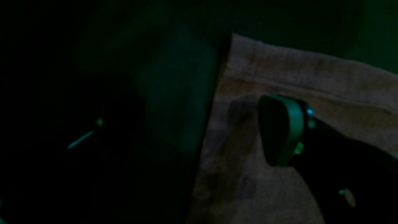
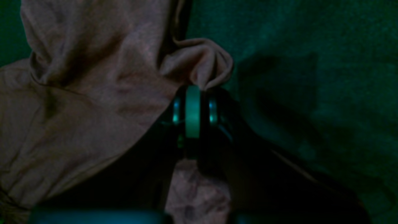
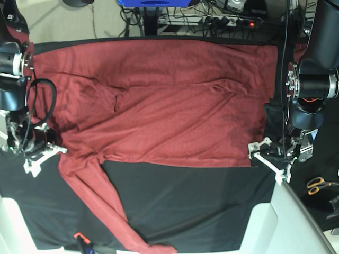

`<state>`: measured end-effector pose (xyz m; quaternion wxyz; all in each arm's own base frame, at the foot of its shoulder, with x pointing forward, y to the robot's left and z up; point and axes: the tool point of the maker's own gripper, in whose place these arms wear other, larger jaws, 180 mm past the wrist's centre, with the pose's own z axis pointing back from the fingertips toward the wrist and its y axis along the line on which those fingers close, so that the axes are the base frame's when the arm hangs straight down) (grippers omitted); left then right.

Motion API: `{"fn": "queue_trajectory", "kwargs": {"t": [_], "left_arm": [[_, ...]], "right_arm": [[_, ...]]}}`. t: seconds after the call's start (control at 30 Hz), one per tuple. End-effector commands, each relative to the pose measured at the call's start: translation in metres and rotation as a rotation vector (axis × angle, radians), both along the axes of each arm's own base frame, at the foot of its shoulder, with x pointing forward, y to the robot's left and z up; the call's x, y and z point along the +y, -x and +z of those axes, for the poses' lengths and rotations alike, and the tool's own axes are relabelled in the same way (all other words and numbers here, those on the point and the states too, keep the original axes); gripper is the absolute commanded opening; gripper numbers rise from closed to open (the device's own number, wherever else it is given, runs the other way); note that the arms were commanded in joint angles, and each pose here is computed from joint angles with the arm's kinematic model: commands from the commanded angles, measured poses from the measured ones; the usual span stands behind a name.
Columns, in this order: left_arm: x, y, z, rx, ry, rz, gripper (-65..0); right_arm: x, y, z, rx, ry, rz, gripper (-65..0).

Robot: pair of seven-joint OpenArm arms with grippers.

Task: Fold the T-shirt properly
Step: 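Grasp the side edge with the left gripper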

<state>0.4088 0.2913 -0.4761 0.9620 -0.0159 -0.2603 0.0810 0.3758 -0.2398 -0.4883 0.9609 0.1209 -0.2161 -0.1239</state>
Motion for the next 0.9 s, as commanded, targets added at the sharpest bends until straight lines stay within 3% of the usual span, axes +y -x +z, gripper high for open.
{"fn": "queue_trajectory", "kwargs": {"t": [0.0, 0.37, 0.57, 0.87], "left_arm": [[-0.008, -0.015, 0.012, -0.033, 0.029, -0.012, -7.2], [-0.036, -0.019, 0.007, -0.038, 0.064, -0.041, -8.4], [-0.038, -0.020, 0.007, -0.042, 0.069, -0.041, -28.5], [-0.035, -0.018, 0.006, -0.041, 0.066, -0.038, -30.3]], "right_arm": [[-0.011, -0.020, 0.019, -0.059, 0.013, -0.009, -64.7], [-0.014, -0.019, 0.020, -0.059, 0.018, -0.012, -64.7], [-0.014, -0.019, 0.020, -0.059, 0.018, -0.012, -64.7], [-0.015, -0.019, 0.020, -0.061, 0.018, -0.012, -64.7]]}}
